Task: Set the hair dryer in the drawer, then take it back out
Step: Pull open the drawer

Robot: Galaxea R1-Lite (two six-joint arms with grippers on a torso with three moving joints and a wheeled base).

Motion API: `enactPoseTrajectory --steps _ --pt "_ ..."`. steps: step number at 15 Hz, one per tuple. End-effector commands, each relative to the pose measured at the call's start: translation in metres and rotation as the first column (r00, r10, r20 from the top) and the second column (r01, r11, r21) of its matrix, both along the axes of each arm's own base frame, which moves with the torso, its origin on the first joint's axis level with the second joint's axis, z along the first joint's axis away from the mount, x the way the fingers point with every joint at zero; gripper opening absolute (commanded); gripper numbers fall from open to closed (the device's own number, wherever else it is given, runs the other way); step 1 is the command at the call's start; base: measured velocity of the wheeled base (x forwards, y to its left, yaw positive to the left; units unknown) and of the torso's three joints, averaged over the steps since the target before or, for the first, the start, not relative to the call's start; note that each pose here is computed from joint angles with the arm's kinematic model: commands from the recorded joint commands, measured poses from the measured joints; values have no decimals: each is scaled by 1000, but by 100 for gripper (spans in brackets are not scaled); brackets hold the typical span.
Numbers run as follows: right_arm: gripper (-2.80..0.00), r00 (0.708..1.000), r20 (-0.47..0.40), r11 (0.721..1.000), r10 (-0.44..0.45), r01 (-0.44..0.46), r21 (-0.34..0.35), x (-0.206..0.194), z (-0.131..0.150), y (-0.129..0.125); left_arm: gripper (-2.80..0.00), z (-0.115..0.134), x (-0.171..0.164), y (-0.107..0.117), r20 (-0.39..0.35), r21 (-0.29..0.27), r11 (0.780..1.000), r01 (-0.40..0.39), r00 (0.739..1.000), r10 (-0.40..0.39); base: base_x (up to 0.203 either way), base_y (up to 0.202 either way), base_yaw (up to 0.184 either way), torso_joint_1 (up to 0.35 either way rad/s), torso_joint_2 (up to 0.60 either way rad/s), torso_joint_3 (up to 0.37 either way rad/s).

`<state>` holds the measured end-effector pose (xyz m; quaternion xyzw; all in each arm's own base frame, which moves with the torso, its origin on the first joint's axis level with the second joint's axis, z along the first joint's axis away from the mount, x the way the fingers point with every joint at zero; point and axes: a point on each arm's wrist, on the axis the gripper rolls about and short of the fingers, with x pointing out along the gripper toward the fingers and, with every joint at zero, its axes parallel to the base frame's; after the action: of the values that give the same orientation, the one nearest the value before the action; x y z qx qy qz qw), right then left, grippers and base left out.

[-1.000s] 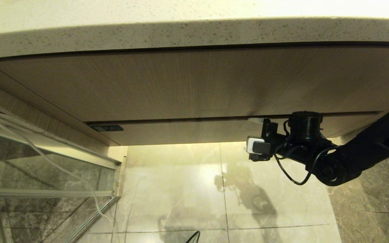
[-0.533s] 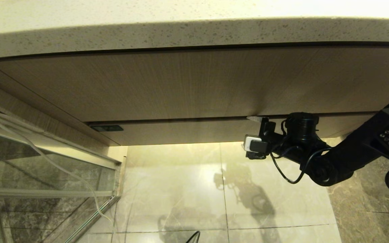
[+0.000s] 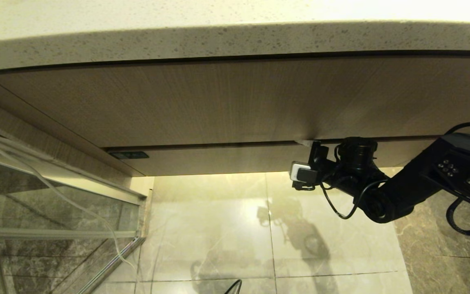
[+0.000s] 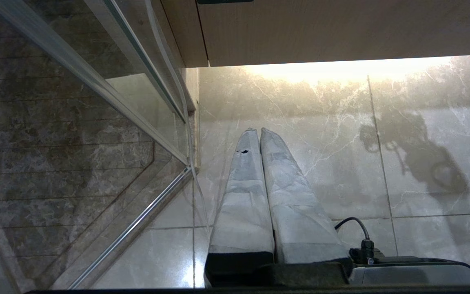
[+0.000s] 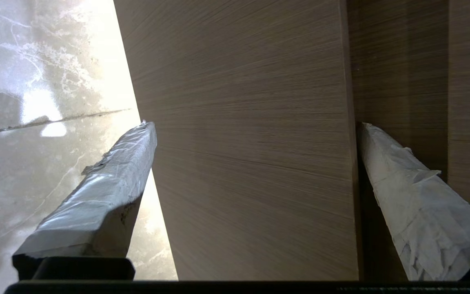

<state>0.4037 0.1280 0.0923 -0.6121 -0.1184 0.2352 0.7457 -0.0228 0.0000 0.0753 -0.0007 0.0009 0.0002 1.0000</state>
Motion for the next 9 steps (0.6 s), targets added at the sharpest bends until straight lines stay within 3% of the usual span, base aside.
enactPoseTrajectory --steps 1,9 --pt "0 1000 9 1000 2 -2 -4 5 -4 1 -280 0 0 0 0 0 1000 0 1000 0 0 0 0 0 0 0" --pt "0 997 -80 999 -6 3 -33 11 -16 -2 -280 0 0 0 0 0 1000 0 1000 0 0 0 0 0 0 0"
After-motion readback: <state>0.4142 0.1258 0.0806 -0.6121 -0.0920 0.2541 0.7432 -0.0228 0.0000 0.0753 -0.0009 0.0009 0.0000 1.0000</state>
